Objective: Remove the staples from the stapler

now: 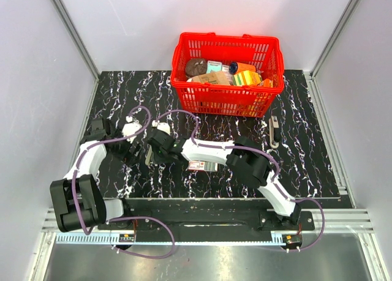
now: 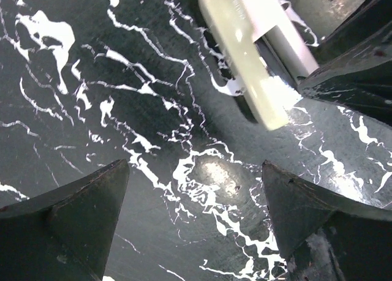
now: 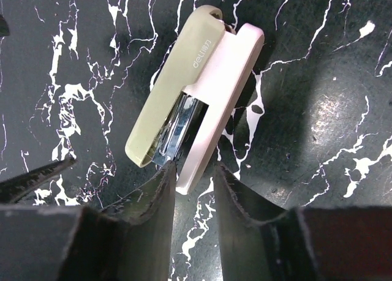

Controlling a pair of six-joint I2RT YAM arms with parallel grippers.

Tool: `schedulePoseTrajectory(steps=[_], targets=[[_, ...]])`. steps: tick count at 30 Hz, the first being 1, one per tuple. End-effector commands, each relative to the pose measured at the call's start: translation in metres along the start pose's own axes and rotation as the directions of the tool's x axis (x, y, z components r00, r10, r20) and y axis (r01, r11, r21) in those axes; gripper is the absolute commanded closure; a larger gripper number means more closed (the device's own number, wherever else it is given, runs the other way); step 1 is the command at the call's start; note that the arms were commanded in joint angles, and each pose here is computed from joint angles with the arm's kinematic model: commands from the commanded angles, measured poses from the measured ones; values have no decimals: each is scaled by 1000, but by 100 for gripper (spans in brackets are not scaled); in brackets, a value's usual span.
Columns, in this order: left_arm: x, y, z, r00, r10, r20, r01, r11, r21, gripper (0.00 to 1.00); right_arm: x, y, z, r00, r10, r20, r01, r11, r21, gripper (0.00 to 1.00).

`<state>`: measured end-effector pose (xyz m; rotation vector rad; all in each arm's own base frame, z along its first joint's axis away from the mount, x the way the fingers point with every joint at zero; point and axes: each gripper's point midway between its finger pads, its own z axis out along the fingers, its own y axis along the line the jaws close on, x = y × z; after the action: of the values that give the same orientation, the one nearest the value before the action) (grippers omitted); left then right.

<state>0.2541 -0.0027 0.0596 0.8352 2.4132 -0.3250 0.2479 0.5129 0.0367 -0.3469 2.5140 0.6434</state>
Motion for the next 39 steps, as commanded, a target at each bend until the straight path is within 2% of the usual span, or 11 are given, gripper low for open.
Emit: schedulePoseTrajectory(steps=[1,6,20,24,30,39], targets=[[-13,-6,8,997,73,13,-73,997,1,5,2,-2,-4,1000,-13,12,13,1000,14,65],[-25,-19,19,995,103,-3,-103,994,35,4,2,-3,-5,1000,-13,16,13,1000,14,68],[-15,-18,48,993,71,-92,-65,996,68,6,9,-8,-6,1000,-9,15,8,1000,2,79],[-24,-35,46,994,94,-61,-88,992,96,4,8,-7,-6,1000,-10,16,10,1000,-1,79],[-23,-31,52,994,70,-87,-63,995,81,4,9,-4,-6,1000,0,8,0,1000,-13,80],[-34,-48,30,997,77,-28,-73,991,115,1,4,-4,-8,999,16,30,-17,1000,3,85]])
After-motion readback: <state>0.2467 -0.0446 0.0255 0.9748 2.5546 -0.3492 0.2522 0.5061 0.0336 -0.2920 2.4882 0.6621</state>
